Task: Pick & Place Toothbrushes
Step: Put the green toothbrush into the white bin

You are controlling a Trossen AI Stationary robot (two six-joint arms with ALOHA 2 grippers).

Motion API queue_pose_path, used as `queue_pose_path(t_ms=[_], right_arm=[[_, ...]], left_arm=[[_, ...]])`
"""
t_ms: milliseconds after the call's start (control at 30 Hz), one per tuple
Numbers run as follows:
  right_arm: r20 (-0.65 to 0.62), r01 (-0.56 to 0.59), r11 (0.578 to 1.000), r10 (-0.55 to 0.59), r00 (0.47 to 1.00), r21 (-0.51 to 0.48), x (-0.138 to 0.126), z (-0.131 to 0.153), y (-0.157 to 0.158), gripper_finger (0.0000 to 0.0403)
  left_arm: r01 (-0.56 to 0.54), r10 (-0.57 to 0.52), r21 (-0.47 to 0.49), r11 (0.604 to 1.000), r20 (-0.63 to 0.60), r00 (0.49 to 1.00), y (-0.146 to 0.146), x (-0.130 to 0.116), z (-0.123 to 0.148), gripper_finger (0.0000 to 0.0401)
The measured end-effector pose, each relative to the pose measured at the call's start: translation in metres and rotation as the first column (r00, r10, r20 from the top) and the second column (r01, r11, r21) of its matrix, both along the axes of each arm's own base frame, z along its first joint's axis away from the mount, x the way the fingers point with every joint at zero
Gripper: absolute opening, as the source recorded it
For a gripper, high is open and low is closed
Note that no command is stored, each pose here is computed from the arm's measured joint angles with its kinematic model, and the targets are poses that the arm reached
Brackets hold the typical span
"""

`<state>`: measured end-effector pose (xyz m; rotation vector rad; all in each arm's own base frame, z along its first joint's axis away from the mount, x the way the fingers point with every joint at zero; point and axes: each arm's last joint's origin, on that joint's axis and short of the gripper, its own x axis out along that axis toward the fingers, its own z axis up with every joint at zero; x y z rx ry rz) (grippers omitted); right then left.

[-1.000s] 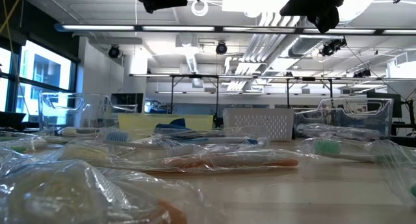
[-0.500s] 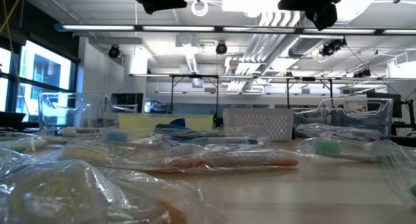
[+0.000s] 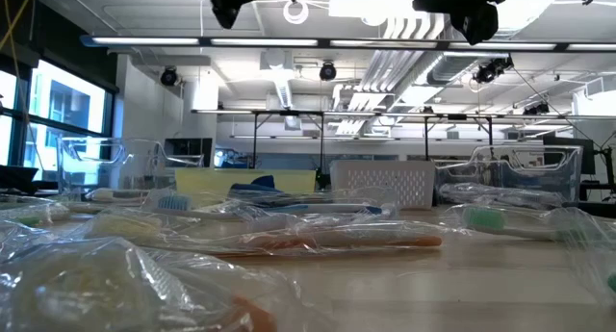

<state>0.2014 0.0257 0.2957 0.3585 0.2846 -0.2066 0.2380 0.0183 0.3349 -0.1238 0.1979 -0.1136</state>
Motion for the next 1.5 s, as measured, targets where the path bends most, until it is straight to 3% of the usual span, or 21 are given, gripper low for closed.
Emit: queue_pose_path(t_ms=[100, 200, 400, 533, 667, 933, 1067, 1133, 1267, 1400, 1500], right_arm=[[-0.003, 0.0, 1.0, 0.0, 1.0, -0.002, 0.0, 0.0, 0.0, 0.0004], [-0.009, 0.0, 1.0, 0.0, 1.0, -0.003, 0.0, -0.001, 0.0, 0.0004], [-0.025, 0.0, 1.0, 0.0, 1.0, -0.006, -0.001, -0.002, 0.0, 0.0004], [-0.028, 0.0, 1.0, 0.0, 1.0, -0.007, -0.001, -0.003, 0.0, 0.0004], [-0.028, 0.002, 1.0, -0.002, 1.0, -0.007, -0.001, -0.003, 0.0, 0.0004], [-0.03, 0.004, 1.0, -0.004, 1.0, -0.009, -0.001, -0.003, 0.0, 0.0004], [-0.032, 0.005, 1.0, -0.005, 0.999, -0.006, -0.001, -0.003, 0.0, 0.0004], [-0.035, 0.005, 1.0, -0.005, 0.999, -0.006, -0.001, -0.003, 0.0, 0.0004], [-0.037, 0.005, 1.0, -0.006, 0.999, -0.01, -0.001, -0.003, 0.0, 0.0004], [-0.03, 0.025, 1.0, -0.026, 0.999, -0.016, -0.001, -0.003, -0.001, 0.0004], [-0.03, 0.029, 0.999, -0.03, 0.999, -0.017, -0.001, -0.003, -0.001, 0.0004]], left_arm=[[0.064, -0.074, -0.084, 0.994, -0.114, 0.991, -0.003, -0.003, -0.01, 0.0191], [0.043, -0.086, -0.144, 0.989, -0.305, 0.948, -0.004, -0.01, -0.027, 0.0191], [-0.086, -0.09, -0.24, 0.967, -0.638, 0.765, -0.006, -0.033, -0.055, 0.0191], [-0.16, -0.053, -0.201, 0.967, -0.765, 0.642, -0.006, -0.046, -0.064, 0.0191], [-0.163, 0.016, -0.099, 0.982, -0.808, 0.589, -0.004, -0.048, -0.07, 0.0191], [0.006, -0.007, -0.005, 1.0, -0.859, 0.513, -0.006, -0.039, -0.086, 0.0191], [0.08, -0.047, -0.016, 0.997, -0.911, 0.41, -0.021, -0.03, -0.101, 0.0191], [0.109, -0.034, 0.003, 0.994, -0.944, 0.329, -0.029, -0.03, -0.11, 0.0191], [0.148, -0.024, 0.008, 0.989, -0.976, 0.215, -0.041, -0.029, -0.122, 0.0191], [0.175, -0.031, 0.005, 0.985, -0.979, 0.201, -0.048, -0.026, -0.127, 0.0191], [0.173, -0.026, 0.013, 0.985, -0.975, 0.222, -0.048, -0.021, -0.132, 0.0191]])
